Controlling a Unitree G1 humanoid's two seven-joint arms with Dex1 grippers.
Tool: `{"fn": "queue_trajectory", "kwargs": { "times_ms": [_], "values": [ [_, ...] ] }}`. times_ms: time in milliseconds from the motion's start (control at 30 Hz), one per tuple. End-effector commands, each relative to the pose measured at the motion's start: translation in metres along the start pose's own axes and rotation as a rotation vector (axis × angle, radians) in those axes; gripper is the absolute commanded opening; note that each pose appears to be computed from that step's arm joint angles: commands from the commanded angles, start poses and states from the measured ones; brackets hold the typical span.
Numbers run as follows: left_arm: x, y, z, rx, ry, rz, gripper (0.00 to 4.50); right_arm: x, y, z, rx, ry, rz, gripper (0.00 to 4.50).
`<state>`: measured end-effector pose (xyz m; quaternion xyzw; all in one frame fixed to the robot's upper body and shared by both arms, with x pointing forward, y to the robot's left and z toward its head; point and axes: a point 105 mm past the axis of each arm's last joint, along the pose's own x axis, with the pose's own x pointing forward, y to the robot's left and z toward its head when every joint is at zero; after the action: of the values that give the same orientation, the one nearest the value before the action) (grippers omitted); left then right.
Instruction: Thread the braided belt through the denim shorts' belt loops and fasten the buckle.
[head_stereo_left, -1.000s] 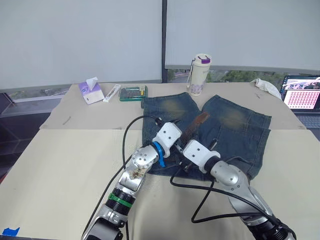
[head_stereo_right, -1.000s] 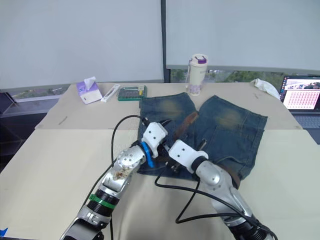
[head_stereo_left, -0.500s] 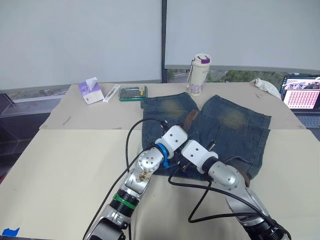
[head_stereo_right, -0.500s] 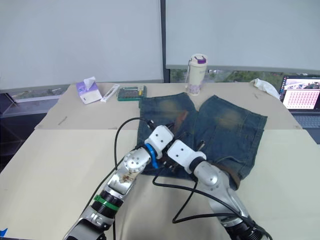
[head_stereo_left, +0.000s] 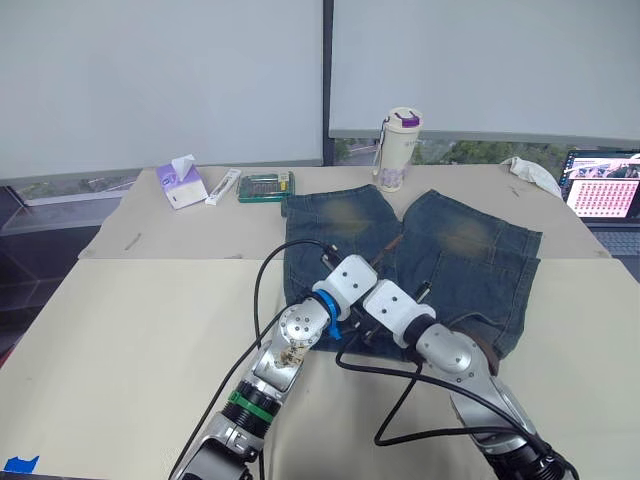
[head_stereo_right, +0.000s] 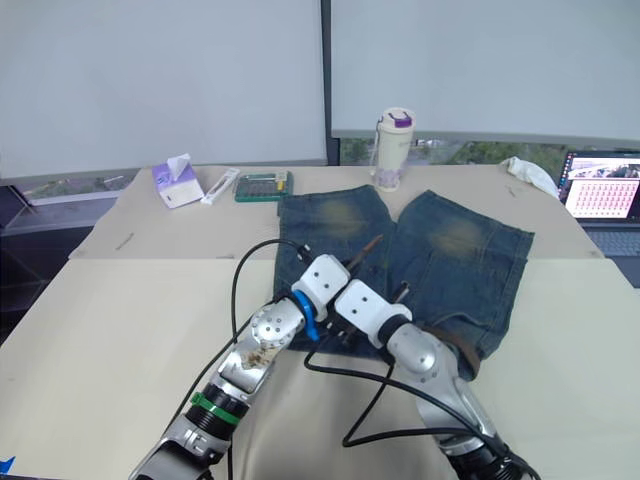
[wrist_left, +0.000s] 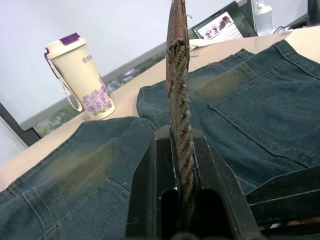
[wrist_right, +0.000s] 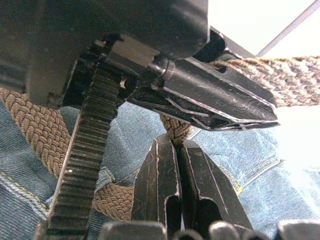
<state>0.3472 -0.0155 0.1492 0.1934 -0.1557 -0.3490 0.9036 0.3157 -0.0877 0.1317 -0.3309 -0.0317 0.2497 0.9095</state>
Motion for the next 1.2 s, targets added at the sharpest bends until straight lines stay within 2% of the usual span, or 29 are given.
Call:
{"fn": "queue_trajectory", "kwargs": {
  "times_ms": [33,267,467,533,667,900,1133,1200],
  "values": [
    [-0.004,0.018,0.002,0.051,-0.018,0.083,0.02,-0.009,-0.02,0.009,0.064,-0.044,-0.097,0.0],
    [-0.01,0.036,0.007,0.13,-0.074,0.205,0.0,-0.039,-0.021,0.014,0.287,-0.113,-0.012,2.46],
    [-0.018,0.042,0.01,0.127,-0.116,0.227,0.0,-0.069,-0.028,0.001,0.355,-0.05,0.082,4.49],
    [-0.021,0.041,0.008,0.081,-0.115,0.201,0.0,-0.071,-0.032,-0.005,0.276,-0.001,0.099,4.49],
    [-0.031,0.035,0.007,-0.24,-0.131,0.084,0.0,-0.071,-0.028,-0.017,0.113,0.095,0.169,4.49],
    [-0.047,0.039,0.011,-0.656,-0.176,-0.014,0.0,-0.064,-0.024,-0.028,0.064,0.147,0.183,4.49],
    [-0.055,0.039,0.012,-0.81,-0.198,-0.066,0.0,-0.055,-0.026,-0.036,0.043,0.185,0.15,4.49],
    [-0.057,0.038,0.011,-0.81,-0.194,-0.078,0.0,-0.053,-0.026,-0.037,0.042,0.193,0.149,4.49]
  ]
}}
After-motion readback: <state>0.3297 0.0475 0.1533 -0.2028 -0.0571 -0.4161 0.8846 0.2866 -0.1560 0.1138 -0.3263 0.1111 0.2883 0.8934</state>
